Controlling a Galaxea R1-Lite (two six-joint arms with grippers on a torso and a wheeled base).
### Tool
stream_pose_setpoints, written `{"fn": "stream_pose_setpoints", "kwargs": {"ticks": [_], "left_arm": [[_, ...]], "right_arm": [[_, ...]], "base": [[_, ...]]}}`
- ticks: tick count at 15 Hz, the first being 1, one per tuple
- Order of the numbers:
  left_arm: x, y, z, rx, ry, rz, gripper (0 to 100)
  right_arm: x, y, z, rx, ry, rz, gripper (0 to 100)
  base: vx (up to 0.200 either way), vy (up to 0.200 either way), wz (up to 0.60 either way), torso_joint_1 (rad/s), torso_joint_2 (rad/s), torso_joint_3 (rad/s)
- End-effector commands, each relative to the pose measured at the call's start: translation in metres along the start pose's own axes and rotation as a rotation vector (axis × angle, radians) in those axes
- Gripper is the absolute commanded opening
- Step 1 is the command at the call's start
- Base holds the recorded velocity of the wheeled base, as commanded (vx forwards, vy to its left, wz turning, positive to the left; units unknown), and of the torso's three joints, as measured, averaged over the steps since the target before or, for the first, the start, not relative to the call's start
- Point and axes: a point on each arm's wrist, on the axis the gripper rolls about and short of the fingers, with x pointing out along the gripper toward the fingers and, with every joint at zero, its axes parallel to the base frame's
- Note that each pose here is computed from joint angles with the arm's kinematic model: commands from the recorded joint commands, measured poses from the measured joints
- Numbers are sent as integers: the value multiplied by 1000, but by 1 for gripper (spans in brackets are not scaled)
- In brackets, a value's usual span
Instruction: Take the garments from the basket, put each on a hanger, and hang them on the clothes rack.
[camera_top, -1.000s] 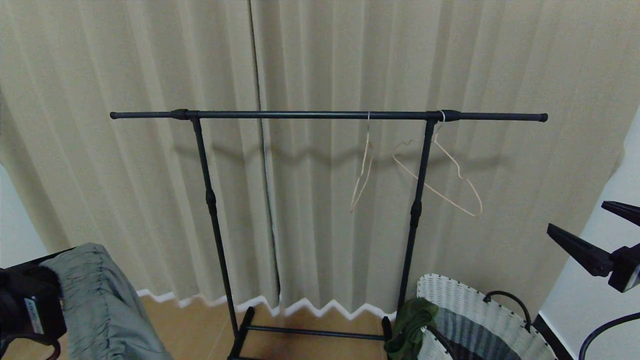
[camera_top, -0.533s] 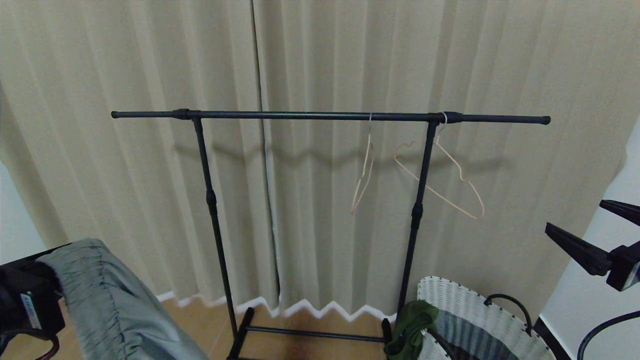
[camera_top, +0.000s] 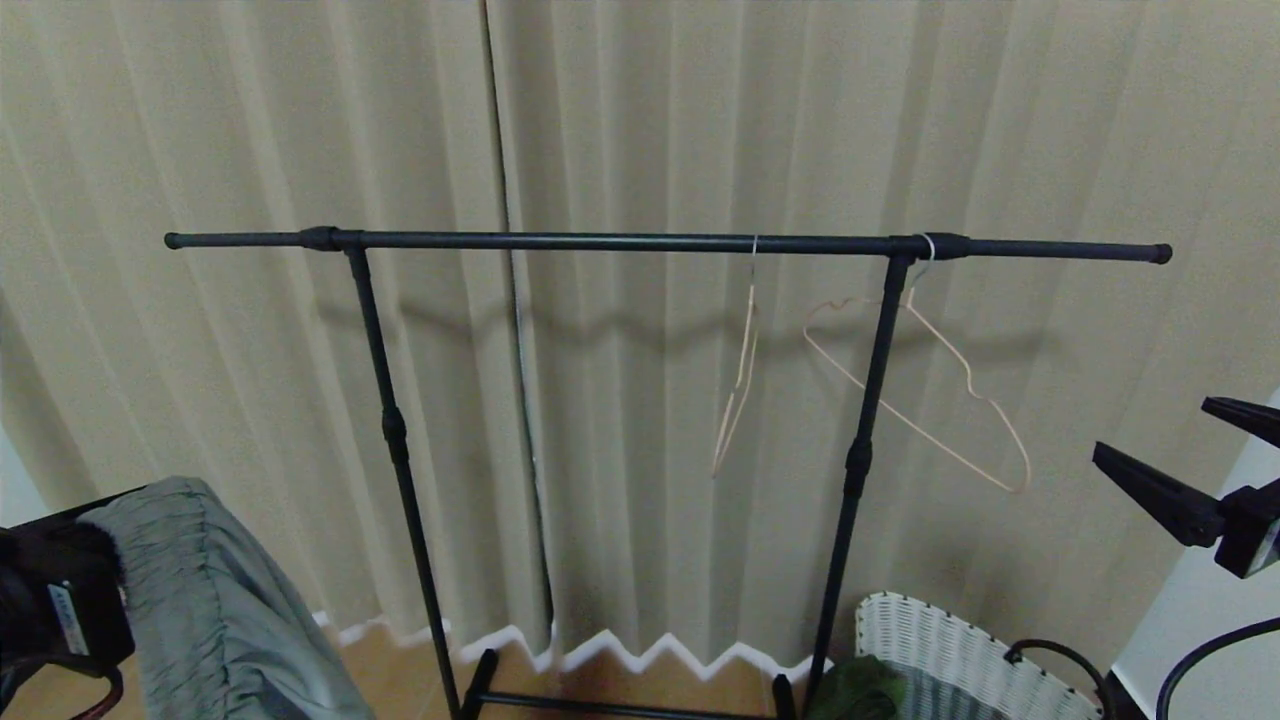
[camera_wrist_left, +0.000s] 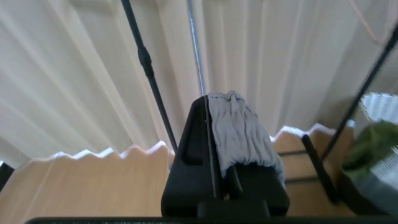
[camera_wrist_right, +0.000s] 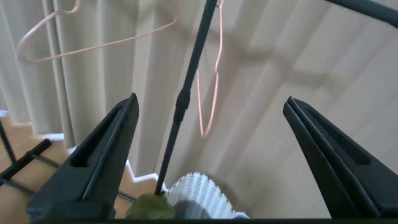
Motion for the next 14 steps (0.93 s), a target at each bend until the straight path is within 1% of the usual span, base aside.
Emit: {"fn": "stream_pose_setpoints", "kwargs": {"ticks": [1, 3, 5, 7, 9, 10, 11, 12, 14], "left_arm": [[3, 0, 1, 2, 7, 0, 0], [7, -1, 2, 4, 19, -1, 0], [10, -2, 2, 8, 31, -2, 0], [14, -2, 1, 7, 25, -1, 0], [15, -3, -4, 11, 24, -4, 0], [16, -4, -7, 11, 14, -6, 0], [16, -4, -7, 8, 3, -8, 0], [16, -4, -8, 0, -16, -19, 0], [16, -5, -10, -2, -44, -39, 0]], "right_arm": [[6, -3, 3, 0, 0, 1, 100], [11, -6, 8, -3, -7, -1, 100], [16, -8, 13, 10, 24, 6, 100], [18, -11, 23, 35, 94, 26, 100], [22, -15, 33, 57, 158, 42, 100], [30, -18, 40, 88, 246, 65, 100], [34, -20, 44, 102, 286, 76, 100], [41, -24, 50, 130, 368, 96, 100], [56, -27, 58, 156, 457, 131, 100]], "base": [[200, 0, 0, 2, 2, 2], [200, 0, 0, 5, 5, 5], [200, 0, 0, 0, 2, 0], [0, 0, 0, 0, 0, 0], [0, 0, 0, 0, 0, 0], [0, 0, 0, 0, 0, 0], [0, 0, 0, 0, 0, 0], [0, 0, 0, 0, 0, 0], [0, 0, 0, 0, 0, 0]]}}
